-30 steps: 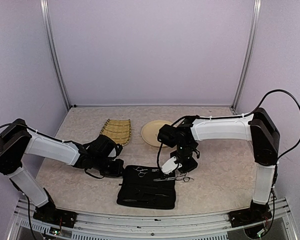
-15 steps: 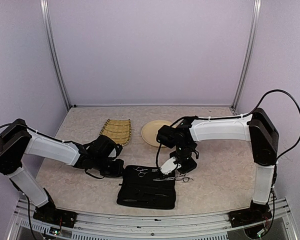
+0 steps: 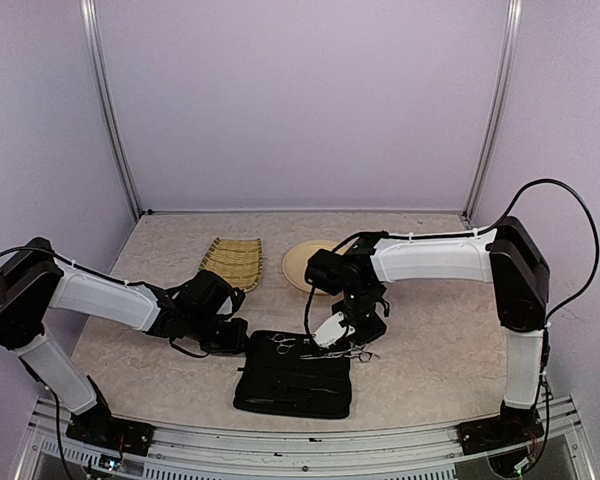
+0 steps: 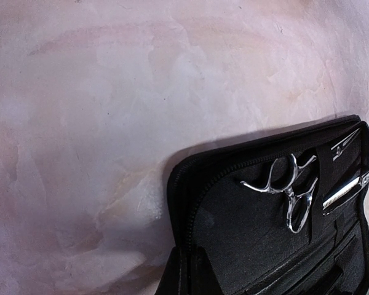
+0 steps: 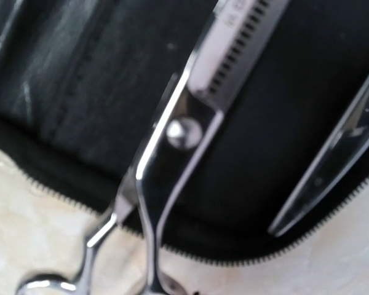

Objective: Sort the hair-cutting tools

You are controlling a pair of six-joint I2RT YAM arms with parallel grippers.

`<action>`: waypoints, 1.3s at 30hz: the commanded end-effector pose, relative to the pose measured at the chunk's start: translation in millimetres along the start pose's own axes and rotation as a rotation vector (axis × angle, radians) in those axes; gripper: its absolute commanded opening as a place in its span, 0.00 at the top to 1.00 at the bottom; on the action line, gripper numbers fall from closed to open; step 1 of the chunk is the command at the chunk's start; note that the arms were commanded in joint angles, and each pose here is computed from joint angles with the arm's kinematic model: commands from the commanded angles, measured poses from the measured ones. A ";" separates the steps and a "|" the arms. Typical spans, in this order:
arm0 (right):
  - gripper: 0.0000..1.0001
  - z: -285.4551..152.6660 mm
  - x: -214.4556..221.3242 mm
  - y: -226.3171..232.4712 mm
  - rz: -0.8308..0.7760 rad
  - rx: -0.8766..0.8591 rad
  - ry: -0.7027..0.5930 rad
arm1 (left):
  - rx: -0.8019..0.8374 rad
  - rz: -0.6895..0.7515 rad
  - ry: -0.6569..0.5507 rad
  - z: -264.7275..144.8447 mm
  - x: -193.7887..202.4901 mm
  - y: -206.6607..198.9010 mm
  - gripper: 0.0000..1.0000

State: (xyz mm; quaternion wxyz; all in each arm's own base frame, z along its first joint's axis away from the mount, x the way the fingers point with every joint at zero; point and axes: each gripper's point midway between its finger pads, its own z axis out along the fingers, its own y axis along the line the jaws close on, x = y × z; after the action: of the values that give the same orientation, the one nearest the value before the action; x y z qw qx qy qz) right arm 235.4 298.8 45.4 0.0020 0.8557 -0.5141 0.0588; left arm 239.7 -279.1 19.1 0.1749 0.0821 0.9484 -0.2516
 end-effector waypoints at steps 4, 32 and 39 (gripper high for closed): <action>1.00 -4.2 -2.0 10.3 -0.035 -0.011 0.010 | 0.019 0.022 -0.011 2.6 -5.7 -9.0 1.00; 1.00 -17.8 -10.3 9.8 -0.033 -0.072 0.050 | 0.021 0.017 -0.016 0.8 -3.7 -7.4 1.00; 1.00 -19.8 -5.4 9.5 -0.029 -0.057 0.076 | 0.020 0.014 -0.023 -2.1 -3.6 -6.8 1.00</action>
State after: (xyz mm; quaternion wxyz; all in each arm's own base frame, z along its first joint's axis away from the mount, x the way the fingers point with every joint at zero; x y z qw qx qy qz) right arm 227.5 305.0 60.8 0.0327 0.8596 -0.5052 0.0686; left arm 239.9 -279.1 19.3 0.1754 0.0820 0.9483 -0.2516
